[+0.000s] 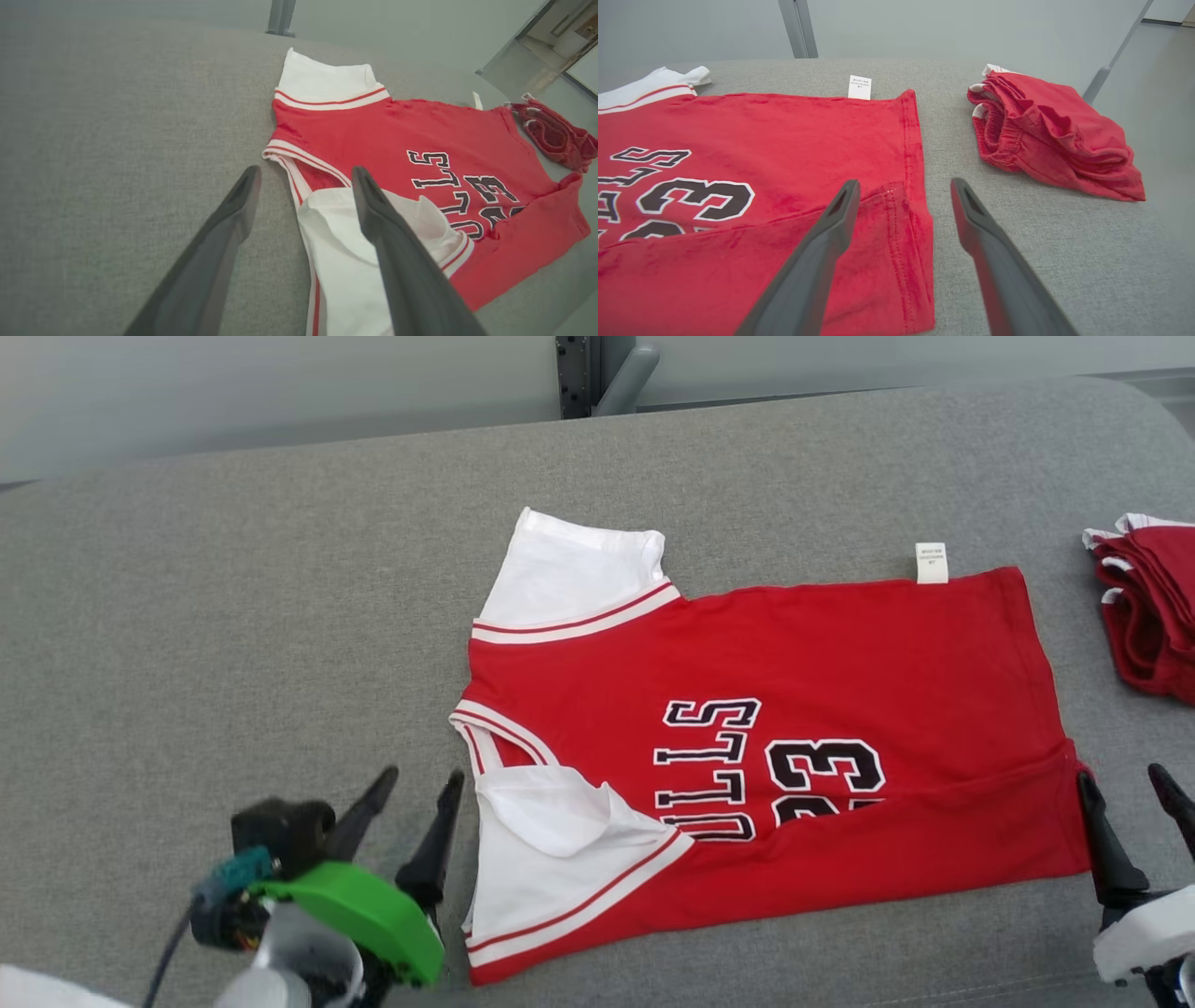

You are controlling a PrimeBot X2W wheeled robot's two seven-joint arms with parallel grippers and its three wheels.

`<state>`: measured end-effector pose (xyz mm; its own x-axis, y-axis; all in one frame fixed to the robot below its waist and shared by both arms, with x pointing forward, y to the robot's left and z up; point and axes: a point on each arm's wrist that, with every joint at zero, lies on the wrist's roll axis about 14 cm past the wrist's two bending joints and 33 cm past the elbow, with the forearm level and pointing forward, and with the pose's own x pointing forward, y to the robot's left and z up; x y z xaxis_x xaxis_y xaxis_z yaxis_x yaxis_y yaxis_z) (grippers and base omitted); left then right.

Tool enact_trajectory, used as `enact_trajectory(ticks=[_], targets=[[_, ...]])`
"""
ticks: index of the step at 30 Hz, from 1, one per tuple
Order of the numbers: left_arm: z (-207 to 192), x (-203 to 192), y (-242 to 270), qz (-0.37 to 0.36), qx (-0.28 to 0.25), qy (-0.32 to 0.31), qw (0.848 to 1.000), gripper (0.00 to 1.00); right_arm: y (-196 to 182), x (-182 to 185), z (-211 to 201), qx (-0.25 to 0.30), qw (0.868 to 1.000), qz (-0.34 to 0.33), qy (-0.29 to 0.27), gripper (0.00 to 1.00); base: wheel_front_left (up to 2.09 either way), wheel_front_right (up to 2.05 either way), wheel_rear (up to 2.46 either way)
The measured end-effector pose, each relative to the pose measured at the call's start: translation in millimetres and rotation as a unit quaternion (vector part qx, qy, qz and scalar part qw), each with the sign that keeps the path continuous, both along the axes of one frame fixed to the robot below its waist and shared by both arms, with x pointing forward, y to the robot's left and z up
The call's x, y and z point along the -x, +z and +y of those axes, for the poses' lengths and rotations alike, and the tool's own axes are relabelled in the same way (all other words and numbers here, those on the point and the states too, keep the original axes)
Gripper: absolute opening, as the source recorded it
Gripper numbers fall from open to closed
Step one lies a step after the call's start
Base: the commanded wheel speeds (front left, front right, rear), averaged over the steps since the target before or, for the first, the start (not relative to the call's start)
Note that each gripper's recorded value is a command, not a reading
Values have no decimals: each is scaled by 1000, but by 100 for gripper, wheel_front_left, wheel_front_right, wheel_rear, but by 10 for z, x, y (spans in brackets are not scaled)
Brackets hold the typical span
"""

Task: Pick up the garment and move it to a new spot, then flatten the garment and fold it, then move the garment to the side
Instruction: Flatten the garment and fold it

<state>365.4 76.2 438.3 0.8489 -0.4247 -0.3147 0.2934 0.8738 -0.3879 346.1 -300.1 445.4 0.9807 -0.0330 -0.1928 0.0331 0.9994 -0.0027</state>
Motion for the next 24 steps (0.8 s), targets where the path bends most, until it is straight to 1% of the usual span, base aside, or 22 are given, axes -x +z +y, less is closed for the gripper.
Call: enact_trajectory(ticks=[4, 6, 13, 18, 19, 21, 24], targets=[[-21, -518, 368, -57, -10, -27, 998, 100, 0, -103, 157, -5, 1000, -7, 15, 100, 0, 0, 0], [-44, -802, 519, -72, -16, -41, 996, 100, 5, -180, 198, -4, 1000, -10, 21, 100, 0, 0, 0], [-207, -1678, 739, -47, -25, -90, 995, 100, -50, -429, 246, -3, 1000, -8, 27, 100, 0, 0, 0], [-455, -2063, 637, -5, -48, -134, 990, 100, -156, -541, 201, 1, 1000, 4, 22, 100, 0, 0, 0], [-533, -2160, 511, 18, -64, -149, 987, 100, -207, -564, 181, 3, 1000, 11, 19, 100, 0, 0, 0], [-585, -2231, 354, 42, -81, -160, 983, 100, -251, -577, 161, 4, 1000, 17, 16, 100, 0, 0, 0], [-615, -2339, 144, 64, -109, -169, 977, 100, -292, -592, 130, 6, 1000, 22, 10, 100, 0, 0, 0]])
